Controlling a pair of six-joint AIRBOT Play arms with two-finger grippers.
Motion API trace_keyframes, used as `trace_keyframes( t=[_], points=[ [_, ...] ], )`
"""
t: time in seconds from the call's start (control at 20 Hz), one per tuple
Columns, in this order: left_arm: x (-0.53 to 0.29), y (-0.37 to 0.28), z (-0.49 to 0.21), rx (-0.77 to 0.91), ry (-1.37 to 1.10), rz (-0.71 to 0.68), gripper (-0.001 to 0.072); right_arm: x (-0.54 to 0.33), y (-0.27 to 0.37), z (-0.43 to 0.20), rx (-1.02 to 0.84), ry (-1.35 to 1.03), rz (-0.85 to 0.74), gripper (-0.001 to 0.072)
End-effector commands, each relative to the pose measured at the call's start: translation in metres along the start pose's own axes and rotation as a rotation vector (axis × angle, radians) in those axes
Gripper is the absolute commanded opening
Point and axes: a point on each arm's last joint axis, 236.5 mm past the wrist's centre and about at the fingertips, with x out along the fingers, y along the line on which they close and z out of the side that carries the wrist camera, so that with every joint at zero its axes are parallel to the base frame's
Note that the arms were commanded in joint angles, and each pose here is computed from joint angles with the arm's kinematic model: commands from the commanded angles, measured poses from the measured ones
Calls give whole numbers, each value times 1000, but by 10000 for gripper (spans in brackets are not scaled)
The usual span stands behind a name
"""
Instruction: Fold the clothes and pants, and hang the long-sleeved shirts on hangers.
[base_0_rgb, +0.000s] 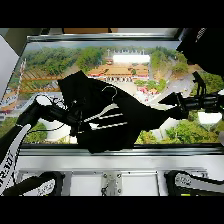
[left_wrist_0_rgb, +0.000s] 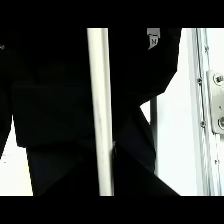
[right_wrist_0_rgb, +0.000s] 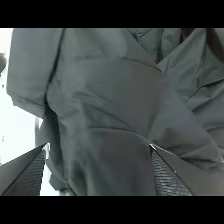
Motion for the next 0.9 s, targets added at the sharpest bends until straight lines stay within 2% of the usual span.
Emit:
trace_keyframes(
  t=[0.0, 0.4, 0.55, 0.85],
  points=[
    [0, 0, 0, 0, 1, 0, 12, 15, -4, -19, -9, -24, 76, 709],
    [0, 0, 0, 0, 1, 1, 11, 54, 12, -40, 31, -31, 221, 709],
    [0, 0, 0, 0, 1, 1, 11, 68, 11, -27, 37, -96, 245, 709],
    [0, 0, 0, 0, 1, 1, 12, 85, 15, -26, 17, -77, 263, 709]
  ],
)
